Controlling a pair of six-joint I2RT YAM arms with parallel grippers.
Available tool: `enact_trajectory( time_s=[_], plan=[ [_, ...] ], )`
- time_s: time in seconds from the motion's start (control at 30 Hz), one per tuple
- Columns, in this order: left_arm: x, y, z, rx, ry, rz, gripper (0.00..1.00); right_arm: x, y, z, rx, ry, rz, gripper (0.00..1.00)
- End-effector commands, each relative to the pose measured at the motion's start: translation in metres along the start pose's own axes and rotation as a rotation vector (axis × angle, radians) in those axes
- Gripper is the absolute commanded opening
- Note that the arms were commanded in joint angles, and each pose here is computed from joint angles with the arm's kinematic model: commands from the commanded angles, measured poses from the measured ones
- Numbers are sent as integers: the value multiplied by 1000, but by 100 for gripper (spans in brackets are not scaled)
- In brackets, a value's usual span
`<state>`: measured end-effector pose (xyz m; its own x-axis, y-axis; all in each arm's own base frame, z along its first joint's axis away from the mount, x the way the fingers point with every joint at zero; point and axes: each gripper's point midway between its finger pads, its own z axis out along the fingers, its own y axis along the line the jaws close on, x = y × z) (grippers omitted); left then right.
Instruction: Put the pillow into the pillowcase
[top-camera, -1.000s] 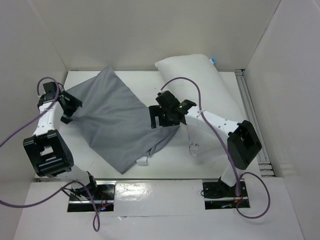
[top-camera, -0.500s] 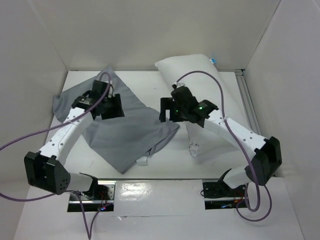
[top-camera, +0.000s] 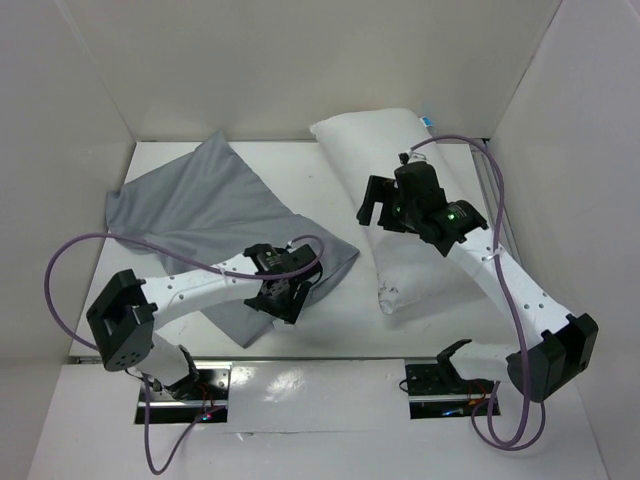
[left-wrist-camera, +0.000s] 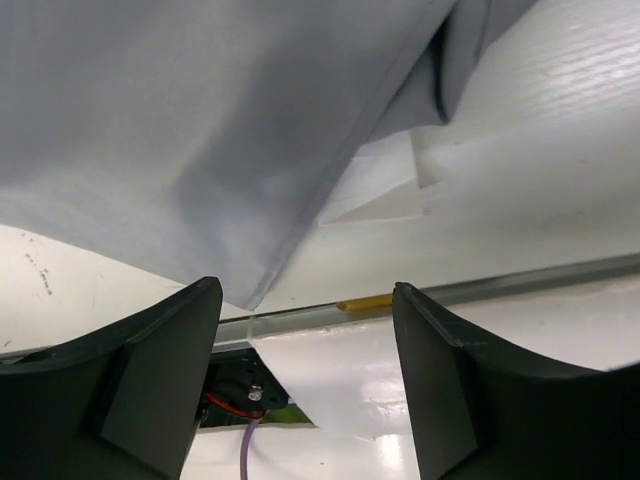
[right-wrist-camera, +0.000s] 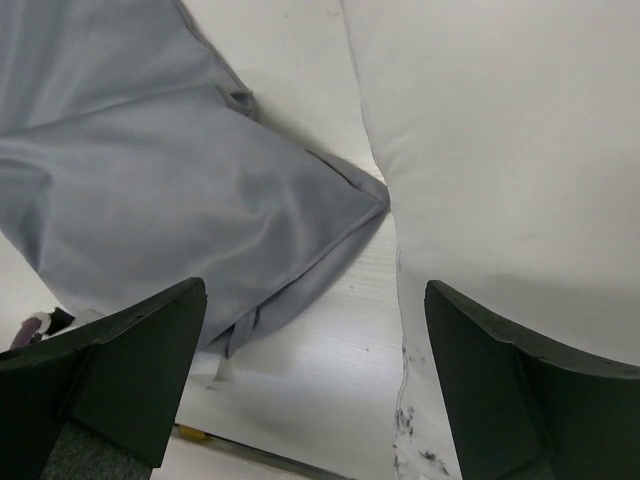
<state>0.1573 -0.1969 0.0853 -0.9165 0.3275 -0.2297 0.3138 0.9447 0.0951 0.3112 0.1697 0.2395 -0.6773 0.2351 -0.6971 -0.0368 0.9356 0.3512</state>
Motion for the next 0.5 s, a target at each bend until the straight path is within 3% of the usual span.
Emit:
enact_trajectory(
  time_s=[0.0,0.47],
  plan=[
    [1,11,8,-100,-24,-46,81,9,-6,-13,-5,13,-5,97],
    [-3,19,43,-213,-28,-9,69,13,-7,-14,-11,20,-5,97]
  ],
)
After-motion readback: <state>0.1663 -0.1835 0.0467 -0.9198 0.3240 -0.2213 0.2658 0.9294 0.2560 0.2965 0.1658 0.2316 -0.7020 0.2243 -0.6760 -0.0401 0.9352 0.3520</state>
